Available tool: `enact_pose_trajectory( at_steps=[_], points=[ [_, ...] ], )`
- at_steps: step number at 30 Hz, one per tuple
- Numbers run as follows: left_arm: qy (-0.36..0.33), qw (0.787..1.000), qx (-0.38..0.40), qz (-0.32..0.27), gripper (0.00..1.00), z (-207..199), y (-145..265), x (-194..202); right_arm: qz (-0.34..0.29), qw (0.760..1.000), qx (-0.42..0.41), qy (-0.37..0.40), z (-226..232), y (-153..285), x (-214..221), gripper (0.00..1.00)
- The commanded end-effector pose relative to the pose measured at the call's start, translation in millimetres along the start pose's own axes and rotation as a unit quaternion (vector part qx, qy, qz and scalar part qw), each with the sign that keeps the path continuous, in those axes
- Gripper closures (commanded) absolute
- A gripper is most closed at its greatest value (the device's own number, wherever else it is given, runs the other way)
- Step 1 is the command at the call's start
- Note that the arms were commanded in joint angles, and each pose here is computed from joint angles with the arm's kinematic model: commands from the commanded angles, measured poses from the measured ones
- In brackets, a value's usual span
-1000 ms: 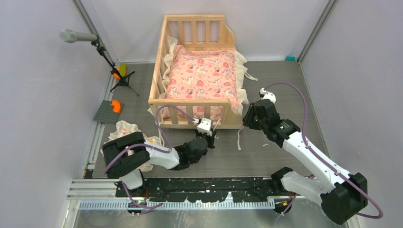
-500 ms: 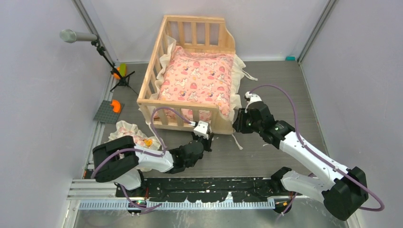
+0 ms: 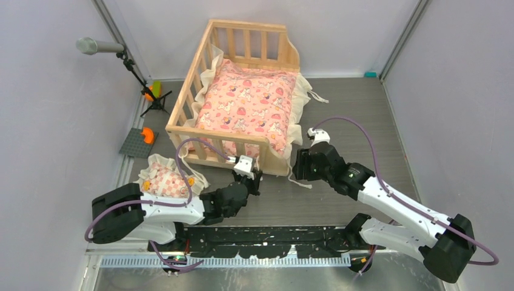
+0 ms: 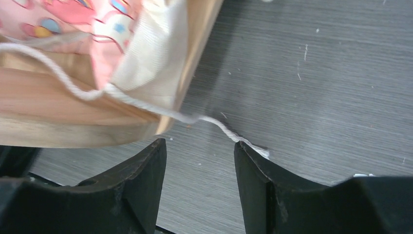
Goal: Set up the pet bed
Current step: Adjust the bed frame at the center of the board, then cross the ropes on the bed frame.
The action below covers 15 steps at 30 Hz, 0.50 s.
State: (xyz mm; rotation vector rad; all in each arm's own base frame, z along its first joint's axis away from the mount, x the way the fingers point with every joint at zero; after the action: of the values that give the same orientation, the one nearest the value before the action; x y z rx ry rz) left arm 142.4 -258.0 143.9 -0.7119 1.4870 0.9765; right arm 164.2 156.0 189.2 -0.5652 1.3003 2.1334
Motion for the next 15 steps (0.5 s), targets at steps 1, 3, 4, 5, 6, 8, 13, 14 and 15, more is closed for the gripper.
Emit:
enact_pose_trajectory(
  at_steps=[1,3,4,5,6,8,13,14,15],
  points=[
    [0.000,1.000,-0.013,0.009,1.00,6.4,6.5,2.4,0.003,1.000,-0.002,0.019,-9.8,-11.1,12.1,0.41],
    [-0.002,1.000,-0.012,0.011,1.00,6.7,6.9,2.4,0.018,0.998,-0.041,0.042,-7.4,-18.5,19.1,0.38],
    [-0.003,1.000,-0.011,0.012,1.00,6.6,7.0,2.5,0.021,0.997,-0.057,0.049,-6.3,-21.7,21.7,0.37],
    [-0.004,1.000,-0.011,0.012,1.00,6.6,7.1,2.3,0.019,0.996,-0.064,0.058,-6.8,-24.3,22.9,0.37],
    [-0.004,1.000,-0.010,0.012,1.00,6.5,7.2,2.2,0.013,0.995,-0.073,0.070,-7.3,-26.9,23.3,0.37],
    [-0.004,1.000,-0.010,0.012,1.00,6.7,7.6,1.9,0.002,0.990,-0.102,0.095,-9.2,-32.1,28.2,0.38],
    [-0.008,1.000,-0.009,0.011,1.00,6.9,7.6,0.4,-0.042,0.985,-0.113,0.121,-9.5,-38.9,19.4,0.41],
    [-0.009,1.000,-0.009,0.011,1.00,6.7,7.6,-0.2,-0.045,0.985,-0.110,0.124,-9.7,-41.1,18.2,0.43],
    [-0.009,1.000,-0.009,0.010,1.00,6.6,7.3,-0.5,-0.040,0.985,-0.108,0.128,-11.0,-44.8,18.6,0.45]
  ],
)
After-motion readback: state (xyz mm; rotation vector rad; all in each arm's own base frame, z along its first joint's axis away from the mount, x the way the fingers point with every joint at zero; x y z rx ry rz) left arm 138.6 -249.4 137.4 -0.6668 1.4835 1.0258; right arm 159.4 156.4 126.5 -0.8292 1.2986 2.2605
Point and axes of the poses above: each gripper's point midway between its finger pads, its own y axis back along the fingers, its own z axis along the line the jaws close on, x = y × z, the point moved 8 cm from there along y, back along the fingers, and after that the axes turned 14 degrees about -y, right-handed, at the moved point
